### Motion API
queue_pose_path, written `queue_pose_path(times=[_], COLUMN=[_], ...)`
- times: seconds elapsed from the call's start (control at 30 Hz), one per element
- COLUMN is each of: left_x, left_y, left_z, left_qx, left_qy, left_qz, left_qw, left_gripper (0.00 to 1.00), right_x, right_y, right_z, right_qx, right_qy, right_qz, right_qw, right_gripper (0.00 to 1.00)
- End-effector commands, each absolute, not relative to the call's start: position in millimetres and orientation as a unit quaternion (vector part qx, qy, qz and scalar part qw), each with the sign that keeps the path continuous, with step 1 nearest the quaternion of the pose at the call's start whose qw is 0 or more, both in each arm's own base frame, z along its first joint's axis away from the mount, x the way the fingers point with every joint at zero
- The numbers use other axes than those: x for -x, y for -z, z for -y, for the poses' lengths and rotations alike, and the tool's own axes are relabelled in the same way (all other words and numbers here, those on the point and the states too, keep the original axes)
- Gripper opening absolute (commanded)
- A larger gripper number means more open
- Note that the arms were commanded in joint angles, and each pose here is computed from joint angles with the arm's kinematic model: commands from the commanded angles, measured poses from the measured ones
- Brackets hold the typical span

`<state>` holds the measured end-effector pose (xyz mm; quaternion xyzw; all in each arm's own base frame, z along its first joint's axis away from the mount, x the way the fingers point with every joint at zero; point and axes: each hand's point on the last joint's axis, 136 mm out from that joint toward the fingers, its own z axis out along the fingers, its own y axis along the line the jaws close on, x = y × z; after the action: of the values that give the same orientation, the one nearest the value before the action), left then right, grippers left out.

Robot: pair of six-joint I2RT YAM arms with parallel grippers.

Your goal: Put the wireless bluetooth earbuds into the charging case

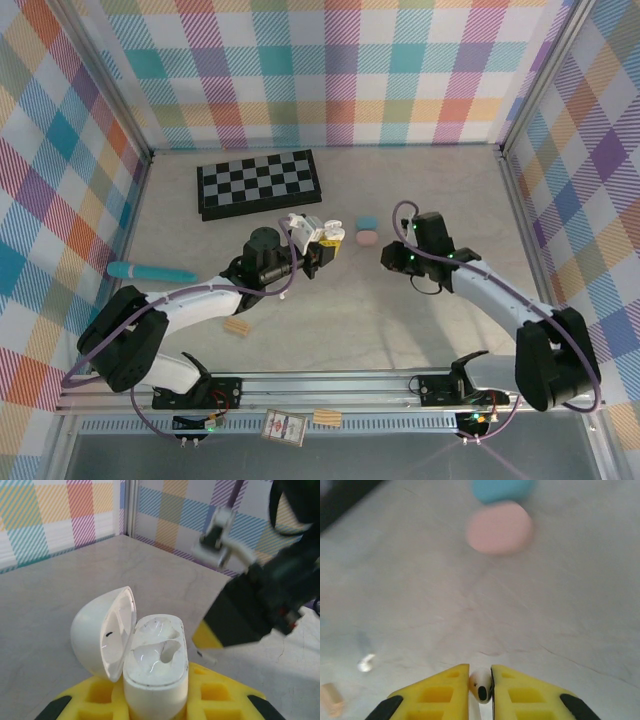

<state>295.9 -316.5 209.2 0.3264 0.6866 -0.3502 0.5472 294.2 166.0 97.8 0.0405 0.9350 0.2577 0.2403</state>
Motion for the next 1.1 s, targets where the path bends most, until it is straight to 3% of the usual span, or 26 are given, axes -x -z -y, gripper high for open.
queue_pose_path(times=[0.0, 0.4, 0.63, 0.73, 0.87, 1.07], left_x=[-292.2, -289.1, -286.3, -285.4, -284.5, -285.1], left_y=[-214.2, -221.1, -227.0, -224.3, -223.6, -223.4], left_z=[312.9, 307.0, 299.0, 296.0, 293.1, 290.2], left_qx=[-0.335, -0.345, -0.341, -0.345, -0.353, -0.357], left_qy=[0.346, 0.331, 0.328, 0.324, 0.319, 0.317], left_qz=[-0.678, -0.674, -0.671, -0.673, -0.672, -0.671], left_qw=[0.556, 0.563, 0.571, 0.569, 0.567, 0.568], left_gripper=[0.11, 0.12, 0.12, 0.12, 0.12, 0.12], right_x=[-286.1, -264.0, -264.2, -259.2, -250.8, -255.6], right_y=[-61.8, -15.4, -39.7, -48.7, -54.4, -55.3], right_z=[-145.5, -124.9, -119.3, -117.6, -121.9, -125.1], right_qx=[-0.083, -0.119, -0.103, -0.089, -0.062, -0.041], right_qy=[-0.204, -0.123, -0.088, -0.069, -0.055, -0.042], right_qz=[-0.952, -0.979, -0.987, -0.993, -0.995, -0.993], right_qw=[0.211, 0.115, 0.083, 0.029, -0.057, -0.104], right_gripper=[0.18, 0.24, 0.43, 0.51, 0.54, 0.47])
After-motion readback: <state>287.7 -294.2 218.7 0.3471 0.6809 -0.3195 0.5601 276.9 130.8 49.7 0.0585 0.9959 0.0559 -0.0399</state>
